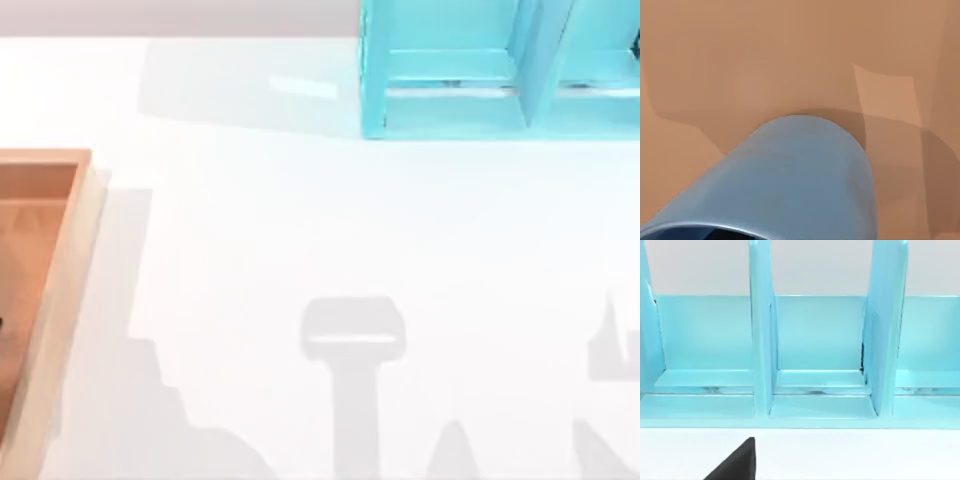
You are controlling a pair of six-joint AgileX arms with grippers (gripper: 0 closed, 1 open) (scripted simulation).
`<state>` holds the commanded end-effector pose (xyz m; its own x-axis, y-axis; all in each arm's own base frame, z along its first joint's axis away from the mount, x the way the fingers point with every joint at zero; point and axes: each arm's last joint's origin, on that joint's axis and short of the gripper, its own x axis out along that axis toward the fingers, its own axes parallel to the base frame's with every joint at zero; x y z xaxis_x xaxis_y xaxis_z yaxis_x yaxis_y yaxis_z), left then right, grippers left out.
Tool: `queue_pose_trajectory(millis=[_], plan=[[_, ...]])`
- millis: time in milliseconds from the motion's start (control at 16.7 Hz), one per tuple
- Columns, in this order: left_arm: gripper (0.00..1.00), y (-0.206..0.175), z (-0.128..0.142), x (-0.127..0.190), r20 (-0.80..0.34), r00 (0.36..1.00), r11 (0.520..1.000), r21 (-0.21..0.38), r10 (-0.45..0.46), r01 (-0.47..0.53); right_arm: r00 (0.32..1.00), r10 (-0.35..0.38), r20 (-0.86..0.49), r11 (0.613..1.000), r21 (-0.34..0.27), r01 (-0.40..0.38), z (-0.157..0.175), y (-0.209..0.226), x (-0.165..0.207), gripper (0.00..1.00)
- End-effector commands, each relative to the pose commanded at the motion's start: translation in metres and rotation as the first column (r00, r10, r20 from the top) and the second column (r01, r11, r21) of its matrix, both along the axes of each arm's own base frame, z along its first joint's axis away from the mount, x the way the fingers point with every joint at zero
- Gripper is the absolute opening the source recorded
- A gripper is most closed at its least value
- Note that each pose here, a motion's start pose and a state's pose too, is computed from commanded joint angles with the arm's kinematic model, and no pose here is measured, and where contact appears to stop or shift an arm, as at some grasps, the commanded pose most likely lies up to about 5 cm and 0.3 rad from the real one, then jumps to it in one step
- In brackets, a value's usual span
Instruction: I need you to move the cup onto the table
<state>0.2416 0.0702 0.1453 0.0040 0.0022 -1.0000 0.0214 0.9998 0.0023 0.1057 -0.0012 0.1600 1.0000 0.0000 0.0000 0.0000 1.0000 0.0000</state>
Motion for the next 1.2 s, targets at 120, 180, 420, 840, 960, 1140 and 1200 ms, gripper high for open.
queue_pose_trajectory(millis=[120,180,420,840,960,1140,1200], plan=[[1.00,0.0000,0.0000,0.0000,0.000,1.000,1.000,0.000,0.000,0.000,1.000,0.000,0.000,1.000,0.000,0.000,0.0000,0.0000,0.0000,1.00],[0.92,0.0000,0.0000,0.0000,0.000,1.000,1.000,0.000,0.000,0.000,1.000,0.000,0.000,1.000,0.000,0.000,0.0000,0.0000,0.0000,1.00],[0.62,0.0000,0.0000,0.0000,0.000,1.000,1.000,0.000,0.000,0.000,1.000,0.000,0.000,1.000,0.000,0.000,0.0000,0.0000,0.0000,1.00],[0.10,0.0000,0.0000,0.0000,0.000,1.000,1.000,0.000,0.000,0.000,1.000,0.000,0.000,1.000,0.000,0.000,0.0000,0.0000,0.0000,1.00],[0.00,0.0000,0.0000,0.0000,0.000,1.000,1.000,0.000,0.000,0.000,1.000,0.000,0.000,1.000,0.000,0.000,0.0000,0.0000,0.0000,1.00],[0.00,0.0000,0.0000,0.0000,0.000,1.000,1.000,0.000,0.000,0.000,1.000,0.000,0.000,1.000,0.000,0.000,0.0000,0.0000,0.0000,1.00],[0.00,0.0000,0.0000,0.0000,0.000,1.000,1.000,0.000,0.000,0.000,1.000,0.000,0.000,1.000,0.000,0.000,0.0000,0.0000,0.0000,1.00]])
